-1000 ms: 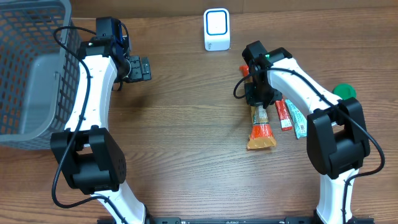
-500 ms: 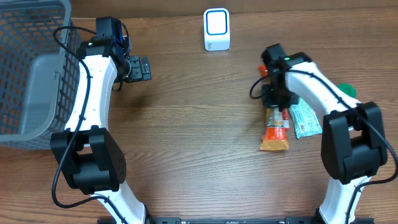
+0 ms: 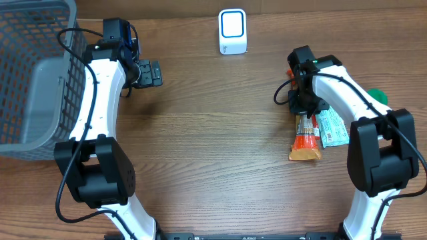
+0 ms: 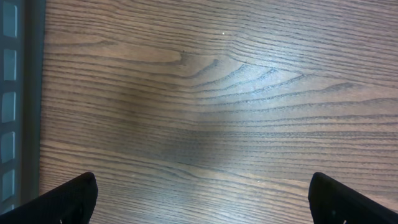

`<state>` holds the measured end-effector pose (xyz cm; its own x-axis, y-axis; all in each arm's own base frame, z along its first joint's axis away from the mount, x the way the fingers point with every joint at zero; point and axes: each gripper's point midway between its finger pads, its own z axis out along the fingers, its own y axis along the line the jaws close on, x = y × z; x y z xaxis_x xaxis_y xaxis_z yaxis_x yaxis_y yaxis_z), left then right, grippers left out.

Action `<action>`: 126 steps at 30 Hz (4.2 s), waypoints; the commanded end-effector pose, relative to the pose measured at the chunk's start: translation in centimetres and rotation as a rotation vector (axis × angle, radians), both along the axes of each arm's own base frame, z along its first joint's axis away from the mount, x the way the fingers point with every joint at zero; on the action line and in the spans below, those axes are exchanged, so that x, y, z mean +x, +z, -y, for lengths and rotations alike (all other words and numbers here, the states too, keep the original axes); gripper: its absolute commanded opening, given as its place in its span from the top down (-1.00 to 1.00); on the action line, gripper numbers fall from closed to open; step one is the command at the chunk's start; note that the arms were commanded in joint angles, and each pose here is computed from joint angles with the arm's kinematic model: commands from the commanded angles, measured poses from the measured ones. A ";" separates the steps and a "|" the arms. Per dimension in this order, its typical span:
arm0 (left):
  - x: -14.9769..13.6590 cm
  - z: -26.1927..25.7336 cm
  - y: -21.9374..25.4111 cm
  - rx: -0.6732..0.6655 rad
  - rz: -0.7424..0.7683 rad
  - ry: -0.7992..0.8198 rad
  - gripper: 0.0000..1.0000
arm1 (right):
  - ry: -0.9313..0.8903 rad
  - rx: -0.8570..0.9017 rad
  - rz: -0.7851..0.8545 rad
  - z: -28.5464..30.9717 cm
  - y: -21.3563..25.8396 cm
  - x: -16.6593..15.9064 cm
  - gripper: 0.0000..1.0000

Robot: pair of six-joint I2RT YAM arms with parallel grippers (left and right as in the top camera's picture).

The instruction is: Scan the item barcode

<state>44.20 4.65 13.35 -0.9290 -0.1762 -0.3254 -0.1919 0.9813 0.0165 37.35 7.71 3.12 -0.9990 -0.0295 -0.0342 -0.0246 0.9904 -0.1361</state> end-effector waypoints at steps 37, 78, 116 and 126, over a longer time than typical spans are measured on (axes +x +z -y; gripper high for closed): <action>-0.1 -0.1 0.2 0.012 0.002 -0.009 -1.00 | 0.072 0.227 0.059 -4.3 3.6 -1.0 -1.00; -0.1 -0.1 0.2 0.012 0.003 -0.008 -0.99 | 0.083 0.256 0.171 -4.3 7.8 -0.7 -1.00; -0.1 -0.1 0.2 0.012 0.003 -0.008 -0.99 | 0.081 0.275 1.245 5.8 34.9 -21.0 -1.00; -0.1 -0.1 0.2 0.012 0.003 -0.008 -0.99 | 0.083 0.318 1.384 5.5 29.5 -20.8 -1.00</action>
